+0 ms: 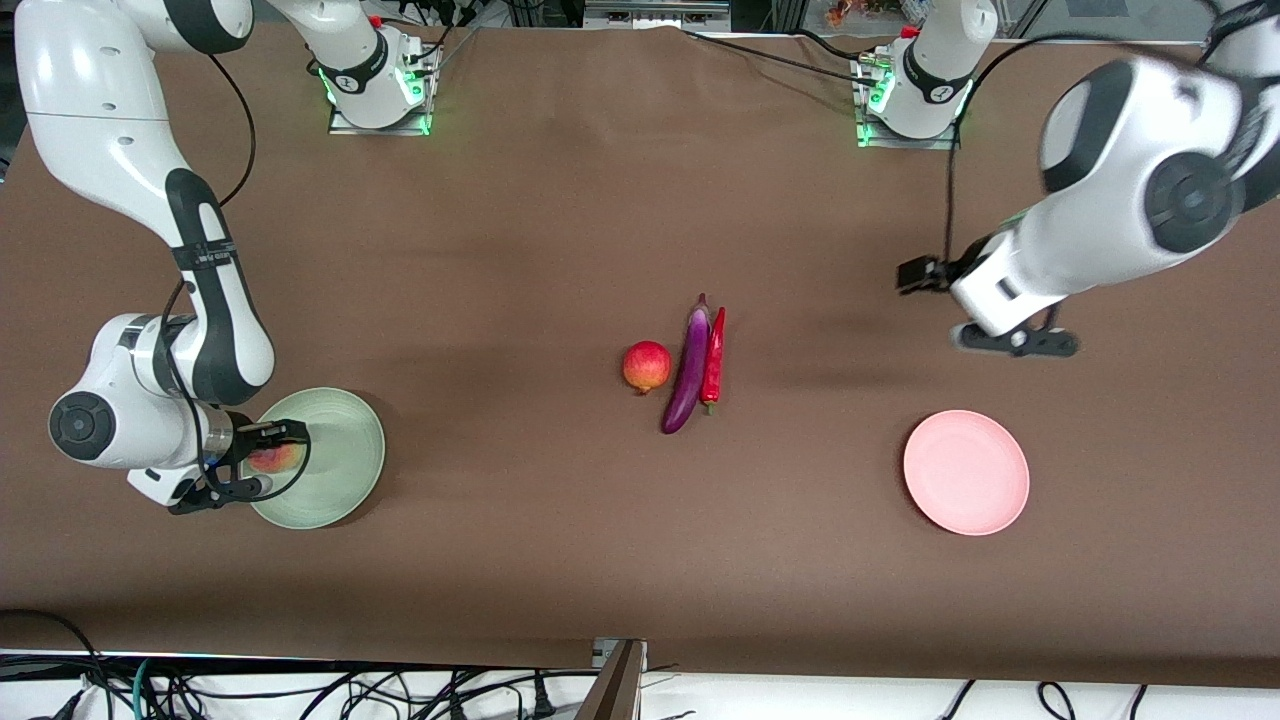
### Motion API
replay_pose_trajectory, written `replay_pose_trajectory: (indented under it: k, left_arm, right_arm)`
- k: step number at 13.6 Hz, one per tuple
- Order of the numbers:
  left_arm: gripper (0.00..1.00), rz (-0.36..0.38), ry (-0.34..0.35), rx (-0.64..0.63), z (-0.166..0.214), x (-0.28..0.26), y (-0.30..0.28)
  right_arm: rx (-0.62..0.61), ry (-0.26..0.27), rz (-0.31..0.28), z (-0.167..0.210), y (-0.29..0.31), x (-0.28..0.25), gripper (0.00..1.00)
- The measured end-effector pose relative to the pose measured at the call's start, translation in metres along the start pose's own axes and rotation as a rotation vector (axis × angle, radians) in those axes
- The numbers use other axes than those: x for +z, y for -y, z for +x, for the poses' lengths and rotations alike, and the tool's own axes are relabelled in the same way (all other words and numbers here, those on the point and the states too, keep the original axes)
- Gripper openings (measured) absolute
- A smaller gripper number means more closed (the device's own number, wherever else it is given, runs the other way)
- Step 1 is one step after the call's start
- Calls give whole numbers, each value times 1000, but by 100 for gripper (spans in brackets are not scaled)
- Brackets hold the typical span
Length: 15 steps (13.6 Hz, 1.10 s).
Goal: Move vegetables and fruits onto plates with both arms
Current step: 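Place the peach on the green plate while the left gripper reaches the chili, then grasp the red chili with the left gripper while the right gripper reaches the pomegranate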
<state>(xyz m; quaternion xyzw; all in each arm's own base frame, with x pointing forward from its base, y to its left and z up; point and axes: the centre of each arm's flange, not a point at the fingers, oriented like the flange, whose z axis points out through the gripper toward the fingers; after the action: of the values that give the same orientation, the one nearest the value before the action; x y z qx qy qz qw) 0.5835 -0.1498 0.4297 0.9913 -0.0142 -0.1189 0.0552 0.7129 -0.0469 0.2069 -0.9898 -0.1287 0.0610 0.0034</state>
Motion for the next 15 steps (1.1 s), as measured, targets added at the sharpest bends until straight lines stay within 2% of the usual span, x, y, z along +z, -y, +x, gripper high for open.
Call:
replay_pose_trajectory:
  k: [3, 6, 8, 10, 15]
  left_arm:
    - [100, -30, -1, -79, 27, 70, -37]
    - [100, -47, -39, -143, 34, 121, -96]
    - [100, -65, -67, -153, 38, 150, -121]
    - [100, -84, -90, -182, 42, 178, -137]
    - [100, -107, -107, -222, 47, 233, -158]
  right_arm:
    - [-1, -2, 0, 0, -1, 5, 78]
    - [-2, -2, 0, 1, -1, 9, 78]
    - [-4, -3, 0, 1, -1, 9, 82]
    - [-10, -18, -4, 4, 1, 6, 98]
    - [-41, -80, 1, 19, 20, -42, 100]
